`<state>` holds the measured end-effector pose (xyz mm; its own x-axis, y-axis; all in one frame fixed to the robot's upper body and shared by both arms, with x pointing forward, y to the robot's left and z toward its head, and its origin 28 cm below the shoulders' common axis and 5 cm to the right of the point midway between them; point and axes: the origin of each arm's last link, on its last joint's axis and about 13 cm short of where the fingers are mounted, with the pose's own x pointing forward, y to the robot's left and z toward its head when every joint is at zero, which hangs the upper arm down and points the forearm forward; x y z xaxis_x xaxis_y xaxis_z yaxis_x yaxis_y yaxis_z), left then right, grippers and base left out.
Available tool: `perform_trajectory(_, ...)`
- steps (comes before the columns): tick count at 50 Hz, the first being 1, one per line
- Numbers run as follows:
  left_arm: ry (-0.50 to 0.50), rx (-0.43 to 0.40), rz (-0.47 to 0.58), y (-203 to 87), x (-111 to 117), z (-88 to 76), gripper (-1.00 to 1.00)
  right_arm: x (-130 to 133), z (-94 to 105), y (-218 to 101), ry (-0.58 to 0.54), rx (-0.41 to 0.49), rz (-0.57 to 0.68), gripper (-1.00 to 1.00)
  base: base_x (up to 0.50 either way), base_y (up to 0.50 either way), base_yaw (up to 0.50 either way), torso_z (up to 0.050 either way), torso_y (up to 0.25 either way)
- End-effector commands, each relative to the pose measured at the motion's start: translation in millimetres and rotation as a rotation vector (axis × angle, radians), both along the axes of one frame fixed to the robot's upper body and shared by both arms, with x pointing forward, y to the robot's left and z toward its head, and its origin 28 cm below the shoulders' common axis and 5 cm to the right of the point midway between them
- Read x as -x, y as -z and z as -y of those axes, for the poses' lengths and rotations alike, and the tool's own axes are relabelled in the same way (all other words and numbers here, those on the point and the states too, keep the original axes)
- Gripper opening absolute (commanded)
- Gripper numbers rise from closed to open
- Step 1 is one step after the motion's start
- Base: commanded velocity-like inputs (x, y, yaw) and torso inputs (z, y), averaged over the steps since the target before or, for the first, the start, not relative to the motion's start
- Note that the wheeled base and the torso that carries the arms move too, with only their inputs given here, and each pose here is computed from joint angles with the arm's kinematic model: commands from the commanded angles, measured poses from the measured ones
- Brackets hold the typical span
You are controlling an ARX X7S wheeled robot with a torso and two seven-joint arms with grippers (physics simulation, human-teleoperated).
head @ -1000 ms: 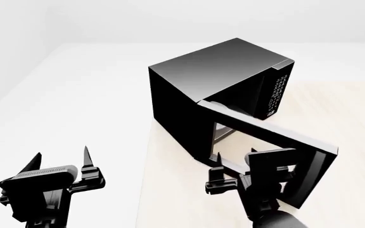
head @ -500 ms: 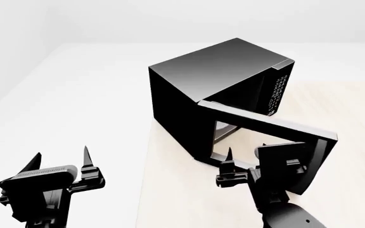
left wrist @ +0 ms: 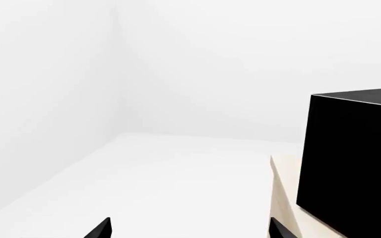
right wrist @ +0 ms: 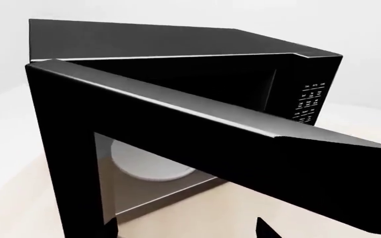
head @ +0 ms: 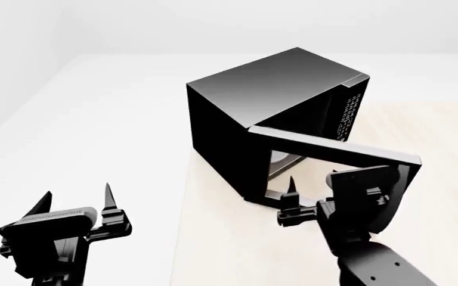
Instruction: Close the microwave.
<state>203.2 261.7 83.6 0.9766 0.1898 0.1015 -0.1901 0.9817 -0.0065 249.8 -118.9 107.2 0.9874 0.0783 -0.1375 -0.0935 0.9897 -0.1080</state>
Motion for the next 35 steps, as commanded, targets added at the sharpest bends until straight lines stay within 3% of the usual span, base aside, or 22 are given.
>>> perform_trajectory(1,0.000,-0.001,0.000,0,0,0.2,1.00,-11,9.0,-9,-0.001,0.003,0.035,1.00,0.00,0.00,0.00,0.000,0.000)
perform_trajectory(19,-0.001,-0.001,0.002,0,0,0.1,1.00,-36,17.3,3,0.025,-0.007,-0.010,1.00,0.00,0.00,0.00,0.000,0.000)
perform_trajectory(35,-0.001,0.000,0.002,0,0,-0.1,1.00,-51,23.8,8,-0.034,0.009,-0.037,1.00,0.00,0.00,0.00,0.000,0.000)
